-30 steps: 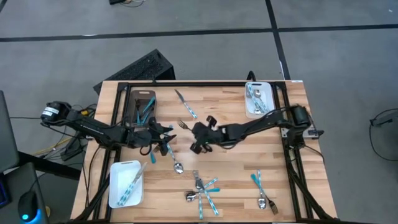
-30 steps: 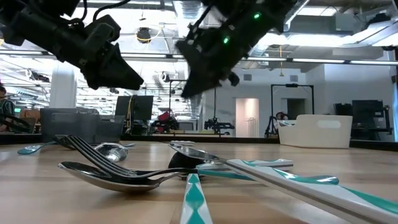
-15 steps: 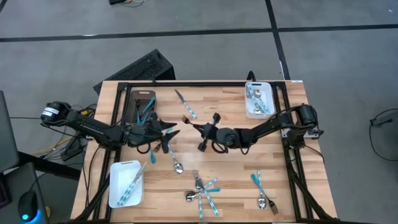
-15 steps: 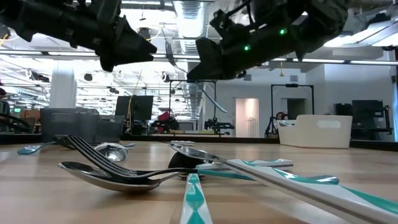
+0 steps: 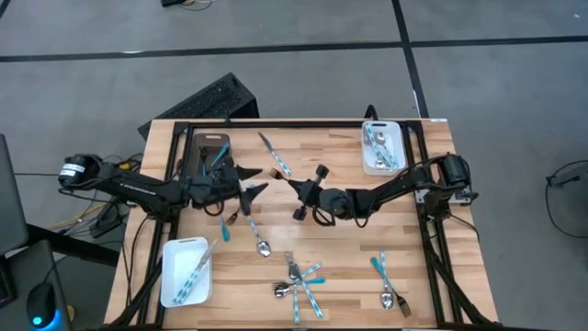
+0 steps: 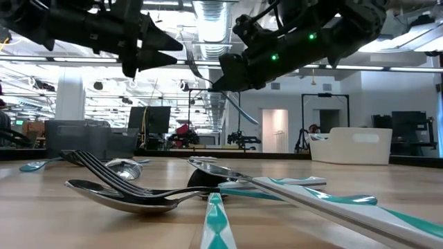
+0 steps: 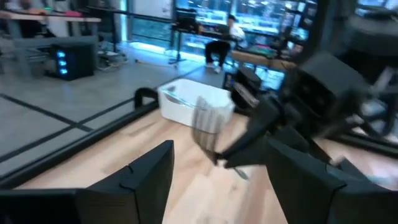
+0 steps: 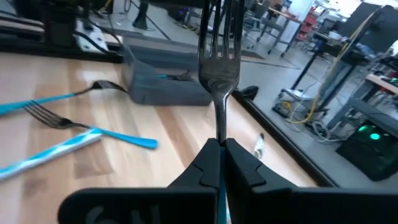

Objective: Sort silverware by color (type)
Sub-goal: Put the blue fork into the black bin

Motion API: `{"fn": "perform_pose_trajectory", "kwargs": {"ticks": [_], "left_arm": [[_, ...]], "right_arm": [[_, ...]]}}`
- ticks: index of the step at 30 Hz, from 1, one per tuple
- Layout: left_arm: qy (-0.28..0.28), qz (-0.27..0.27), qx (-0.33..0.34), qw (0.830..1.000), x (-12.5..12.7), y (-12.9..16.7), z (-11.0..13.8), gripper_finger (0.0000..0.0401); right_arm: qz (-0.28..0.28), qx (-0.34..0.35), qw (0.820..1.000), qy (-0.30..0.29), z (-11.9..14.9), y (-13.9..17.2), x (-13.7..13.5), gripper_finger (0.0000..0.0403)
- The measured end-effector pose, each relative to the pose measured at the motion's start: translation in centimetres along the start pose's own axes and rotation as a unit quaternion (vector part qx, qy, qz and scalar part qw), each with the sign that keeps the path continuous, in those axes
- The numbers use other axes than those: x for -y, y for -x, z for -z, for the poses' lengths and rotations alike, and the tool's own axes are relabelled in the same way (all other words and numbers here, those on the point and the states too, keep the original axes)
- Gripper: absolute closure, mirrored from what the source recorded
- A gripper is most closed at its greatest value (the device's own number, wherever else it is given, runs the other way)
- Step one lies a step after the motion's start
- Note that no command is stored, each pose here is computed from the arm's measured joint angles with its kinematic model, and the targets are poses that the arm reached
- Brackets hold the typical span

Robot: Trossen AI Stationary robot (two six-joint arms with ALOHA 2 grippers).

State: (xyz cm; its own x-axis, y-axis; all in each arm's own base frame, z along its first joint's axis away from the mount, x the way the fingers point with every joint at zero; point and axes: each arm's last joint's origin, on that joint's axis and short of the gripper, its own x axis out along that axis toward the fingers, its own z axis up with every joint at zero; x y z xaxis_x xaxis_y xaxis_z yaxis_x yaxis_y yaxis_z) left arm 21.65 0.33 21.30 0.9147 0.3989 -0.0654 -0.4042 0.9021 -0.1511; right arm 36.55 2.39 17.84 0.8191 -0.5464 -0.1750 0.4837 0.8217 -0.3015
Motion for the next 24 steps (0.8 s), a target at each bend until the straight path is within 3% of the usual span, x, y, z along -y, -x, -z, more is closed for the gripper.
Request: {"fn": "perform_pose_trajectory", "kwargs": {"ticks": [3, 11, 17, 24], "left_arm": [[0.006, -0.014, 0.008, 1.000, -0.7, -0.3, -0.3, 0.0171], [0.029, 0.024, 0.016, 0.999, -1.0, -0.7, -1.0, 0.0213], [-0.016, 0.016, -0.004, 1.000, -0.7, -1.5, -0.8, 0.0217], [-0.031, -0.014, -0.025, 0.999, 0.0, -4.0, -0.2, 0.0218]], "right_arm": [[0.000, -0.001, 1.000, 0.003, 0.0, 0.0, 0.0, 0.0377], [0.003, -0.012, 1.000, 0.009, 0.3, -0.2, 0.2, 0.0377], [0.006, -0.002, 1.000, -0.007, -0.1, -0.3, 0.3, 0.0377], [0.015, -0.005, 1.000, -0.012, -0.2, -0.4, 0.3, 0.0377]]}}
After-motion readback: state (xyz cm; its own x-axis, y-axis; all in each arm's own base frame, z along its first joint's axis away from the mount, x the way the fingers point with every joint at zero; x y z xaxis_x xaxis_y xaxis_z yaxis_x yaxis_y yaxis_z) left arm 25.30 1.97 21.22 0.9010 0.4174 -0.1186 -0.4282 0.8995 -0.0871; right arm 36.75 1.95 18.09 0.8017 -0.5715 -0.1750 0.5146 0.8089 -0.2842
